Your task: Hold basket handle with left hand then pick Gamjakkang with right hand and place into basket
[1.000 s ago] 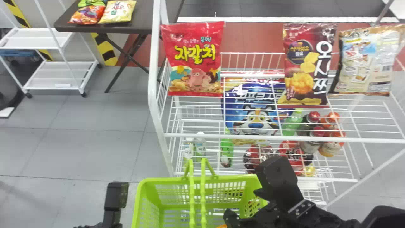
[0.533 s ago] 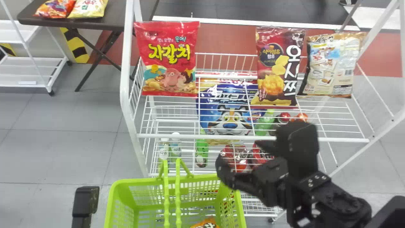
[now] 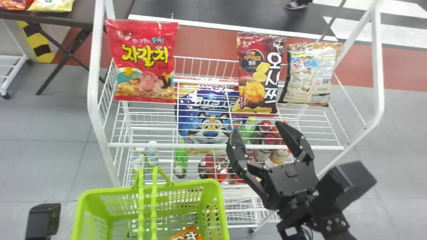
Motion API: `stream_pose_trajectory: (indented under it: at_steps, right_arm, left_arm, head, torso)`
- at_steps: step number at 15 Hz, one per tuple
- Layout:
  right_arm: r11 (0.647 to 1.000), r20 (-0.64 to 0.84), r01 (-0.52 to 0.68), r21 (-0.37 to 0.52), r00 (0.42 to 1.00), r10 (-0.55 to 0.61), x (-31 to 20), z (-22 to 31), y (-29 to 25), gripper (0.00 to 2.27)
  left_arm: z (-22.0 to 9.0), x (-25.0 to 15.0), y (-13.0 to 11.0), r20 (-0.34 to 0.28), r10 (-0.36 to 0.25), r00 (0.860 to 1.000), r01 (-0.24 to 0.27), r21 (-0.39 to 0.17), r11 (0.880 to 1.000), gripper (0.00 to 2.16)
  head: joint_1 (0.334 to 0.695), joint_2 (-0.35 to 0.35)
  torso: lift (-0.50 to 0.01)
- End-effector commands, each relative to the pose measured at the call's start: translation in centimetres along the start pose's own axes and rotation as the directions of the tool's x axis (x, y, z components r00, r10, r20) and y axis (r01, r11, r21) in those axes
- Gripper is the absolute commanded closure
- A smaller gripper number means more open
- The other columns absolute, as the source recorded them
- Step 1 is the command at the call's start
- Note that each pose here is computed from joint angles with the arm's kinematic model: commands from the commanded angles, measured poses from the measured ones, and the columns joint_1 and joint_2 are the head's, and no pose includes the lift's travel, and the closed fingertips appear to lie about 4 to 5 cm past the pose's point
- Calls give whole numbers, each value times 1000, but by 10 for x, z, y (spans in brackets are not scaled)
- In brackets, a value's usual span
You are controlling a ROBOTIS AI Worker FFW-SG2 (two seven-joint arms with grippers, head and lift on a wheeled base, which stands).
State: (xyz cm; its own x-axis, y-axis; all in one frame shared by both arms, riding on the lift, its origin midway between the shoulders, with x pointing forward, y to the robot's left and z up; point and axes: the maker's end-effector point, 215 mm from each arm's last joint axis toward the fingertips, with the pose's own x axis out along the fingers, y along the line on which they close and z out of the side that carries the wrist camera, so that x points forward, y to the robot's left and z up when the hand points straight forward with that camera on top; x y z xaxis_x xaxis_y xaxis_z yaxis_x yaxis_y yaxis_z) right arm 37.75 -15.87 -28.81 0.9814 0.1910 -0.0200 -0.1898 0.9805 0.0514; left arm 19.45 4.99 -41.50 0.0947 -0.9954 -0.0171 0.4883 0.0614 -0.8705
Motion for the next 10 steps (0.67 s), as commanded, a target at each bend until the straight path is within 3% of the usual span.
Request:
stream_pose_trajectory:
  at_steps: [1,7,10]
  right_arm:
    - [999,-1,35,5,999,-35,-15,-14,-12,80]
    - [996,-2,89,-2,996,-89,-30,-21,-36,80]
    - [996,-1,85,0,996,-85,-30,-20,-36,80]
  left_arm:
    - [-5,-3,1,4,14,1000,-14,-11,1000,2148]
    - [-6,-5,1,11,18,1000,-18,-25,1000,2145]
    - [-6,-5,-1,7,17,1000,-17,-26,1000,2145]
  head:
    - [695,-216]
    - [695,-309]
    - [695,-315]
  torso:
    - [-20]
    - [-20]
    - [-20]
